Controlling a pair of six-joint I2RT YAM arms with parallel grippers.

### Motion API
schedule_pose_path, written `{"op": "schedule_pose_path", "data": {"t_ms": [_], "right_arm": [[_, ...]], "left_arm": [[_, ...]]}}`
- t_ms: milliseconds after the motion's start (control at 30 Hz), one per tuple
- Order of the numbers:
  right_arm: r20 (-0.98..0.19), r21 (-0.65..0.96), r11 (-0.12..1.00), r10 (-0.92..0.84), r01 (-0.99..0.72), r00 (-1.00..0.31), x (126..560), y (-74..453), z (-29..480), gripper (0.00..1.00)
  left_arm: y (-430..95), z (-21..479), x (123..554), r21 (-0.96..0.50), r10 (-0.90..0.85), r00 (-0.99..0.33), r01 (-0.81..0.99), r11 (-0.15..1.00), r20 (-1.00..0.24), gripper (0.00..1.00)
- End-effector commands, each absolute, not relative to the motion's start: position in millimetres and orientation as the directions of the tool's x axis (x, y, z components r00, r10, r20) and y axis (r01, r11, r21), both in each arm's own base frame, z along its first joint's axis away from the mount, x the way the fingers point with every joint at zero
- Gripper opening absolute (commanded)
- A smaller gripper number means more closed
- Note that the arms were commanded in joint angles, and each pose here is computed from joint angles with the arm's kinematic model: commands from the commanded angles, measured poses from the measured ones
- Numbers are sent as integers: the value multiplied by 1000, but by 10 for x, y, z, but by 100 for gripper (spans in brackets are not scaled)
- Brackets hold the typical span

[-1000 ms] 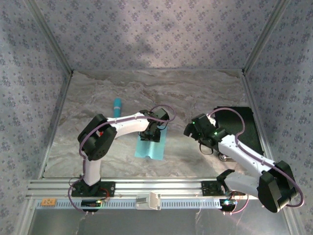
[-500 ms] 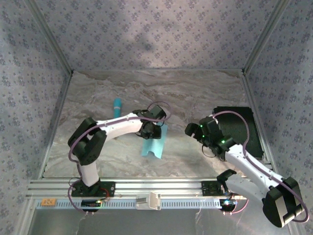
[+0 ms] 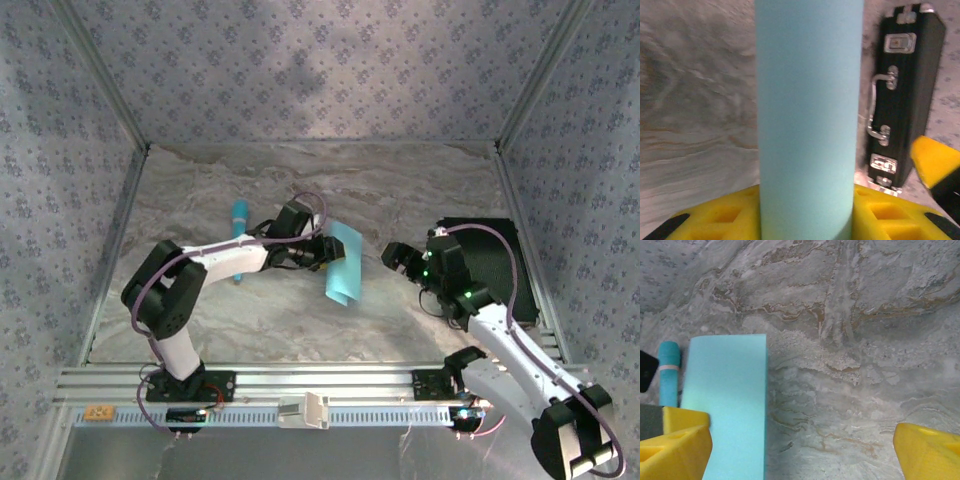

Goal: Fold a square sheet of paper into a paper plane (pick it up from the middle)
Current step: First fold the square sheet of paper in half at the center of the table.

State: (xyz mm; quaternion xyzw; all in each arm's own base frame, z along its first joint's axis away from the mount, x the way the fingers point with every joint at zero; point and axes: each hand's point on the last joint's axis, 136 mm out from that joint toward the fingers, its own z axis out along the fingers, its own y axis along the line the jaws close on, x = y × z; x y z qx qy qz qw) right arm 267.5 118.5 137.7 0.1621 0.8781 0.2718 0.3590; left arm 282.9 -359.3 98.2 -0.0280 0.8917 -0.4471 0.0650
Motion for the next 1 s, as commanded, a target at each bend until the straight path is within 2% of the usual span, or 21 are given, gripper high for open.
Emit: {"op": "schedule_pose_path", "data": {"t_ms": [0, 333, 633, 767, 867, 967], "right_arm": [[-539, 622, 783, 460, 36, -706, 2648, 1244, 1393, 94], [-439, 662, 745, 479, 87, -760, 2623, 1291, 1235, 93], [-397, 690, 723, 422, 39, -815, 2657, 1493, 1211, 81], [-378, 638, 766, 406, 84, -832, 2642, 1422, 1096, 76], [-383, 627, 772, 417, 100, -824, 2649, 1393, 1110, 78], [-446, 584, 806, 421, 99, -790, 2674, 1329, 1192, 82]], "left_arm": [[-3762, 1056, 2800, -864, -72, -996, 15, 503, -59, 41], [-3509, 557, 2717, -753, -72, -996, -6, 658, -55, 42], [-3391, 316, 2732, -708, -127, -990, -50, 705, -57, 42], [-3347, 223, 2749, -684, -134, -989, -59, 727, -58, 42], [-3315, 197, 2757, -665, -141, -988, -61, 745, -68, 43], [-3247, 181, 2754, -628, -147, -985, -61, 776, -86, 45]]}}
